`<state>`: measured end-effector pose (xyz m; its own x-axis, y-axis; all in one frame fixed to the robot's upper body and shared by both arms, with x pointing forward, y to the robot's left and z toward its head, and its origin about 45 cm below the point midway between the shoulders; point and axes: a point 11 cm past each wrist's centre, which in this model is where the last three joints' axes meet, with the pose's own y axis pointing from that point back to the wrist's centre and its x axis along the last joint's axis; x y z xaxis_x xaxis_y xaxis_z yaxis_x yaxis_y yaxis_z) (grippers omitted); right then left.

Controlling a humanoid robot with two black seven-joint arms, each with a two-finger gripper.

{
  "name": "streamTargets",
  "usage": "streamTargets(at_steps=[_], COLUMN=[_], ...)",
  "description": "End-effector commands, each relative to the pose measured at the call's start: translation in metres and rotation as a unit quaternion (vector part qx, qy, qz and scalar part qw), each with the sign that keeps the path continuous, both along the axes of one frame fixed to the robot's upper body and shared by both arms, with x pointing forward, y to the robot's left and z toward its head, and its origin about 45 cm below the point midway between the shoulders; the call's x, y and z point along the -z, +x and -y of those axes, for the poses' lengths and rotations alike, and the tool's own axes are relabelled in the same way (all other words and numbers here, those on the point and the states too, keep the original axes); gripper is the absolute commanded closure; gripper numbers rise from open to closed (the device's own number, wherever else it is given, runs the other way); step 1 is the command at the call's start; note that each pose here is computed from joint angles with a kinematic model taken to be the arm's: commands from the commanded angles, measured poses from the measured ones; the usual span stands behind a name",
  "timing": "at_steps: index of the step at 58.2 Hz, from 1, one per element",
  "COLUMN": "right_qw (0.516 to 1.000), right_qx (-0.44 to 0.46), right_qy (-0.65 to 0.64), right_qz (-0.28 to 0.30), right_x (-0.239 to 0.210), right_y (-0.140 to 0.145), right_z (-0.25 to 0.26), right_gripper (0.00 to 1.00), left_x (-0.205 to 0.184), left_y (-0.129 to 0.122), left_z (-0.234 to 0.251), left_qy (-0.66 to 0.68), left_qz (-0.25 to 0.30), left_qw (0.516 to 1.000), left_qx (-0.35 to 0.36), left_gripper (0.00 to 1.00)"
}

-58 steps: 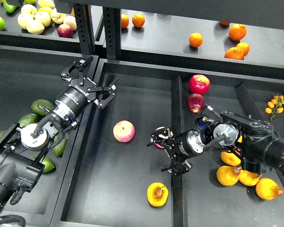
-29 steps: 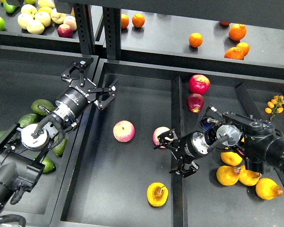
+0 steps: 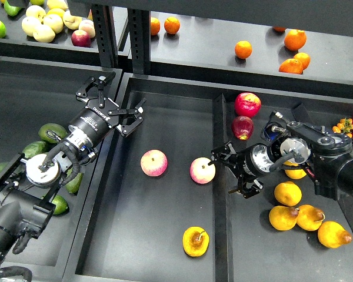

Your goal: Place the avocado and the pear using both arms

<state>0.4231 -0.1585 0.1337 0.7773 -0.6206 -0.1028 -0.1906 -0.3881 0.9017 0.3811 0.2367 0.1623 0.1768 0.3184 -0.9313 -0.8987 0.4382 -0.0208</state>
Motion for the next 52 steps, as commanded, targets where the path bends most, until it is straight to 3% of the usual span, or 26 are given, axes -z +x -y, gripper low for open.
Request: streamTargets(at_steps=[1,41,52], right_qw=[1.0,0.998,0.996], right_qx=[0.006,0.03,0.007], right_qy=[-0.004,-0.025,-0.086], right_qz=[0.021,0.047,0.027], right_x=[-0.012,-0.017,0.016], right_y=[0.012,0.026,0.007], right_z=[0.003,0.025,0.051], right_gripper=[0.01,0.0,0.0], left_x=[-0.002,0.001,0.002], left_y=[0.0,0.0,0.0], left_z=[0.0,-0.002,-0.002], left_qy=[0.007,0.006,0.007], left_qz=[0.004,0.001,-0.002], left_qw=[1.0,1.0,1.0], left_qx=[0.0,-0.003,-0.002], left_gripper=[0.01,0.01,0.01])
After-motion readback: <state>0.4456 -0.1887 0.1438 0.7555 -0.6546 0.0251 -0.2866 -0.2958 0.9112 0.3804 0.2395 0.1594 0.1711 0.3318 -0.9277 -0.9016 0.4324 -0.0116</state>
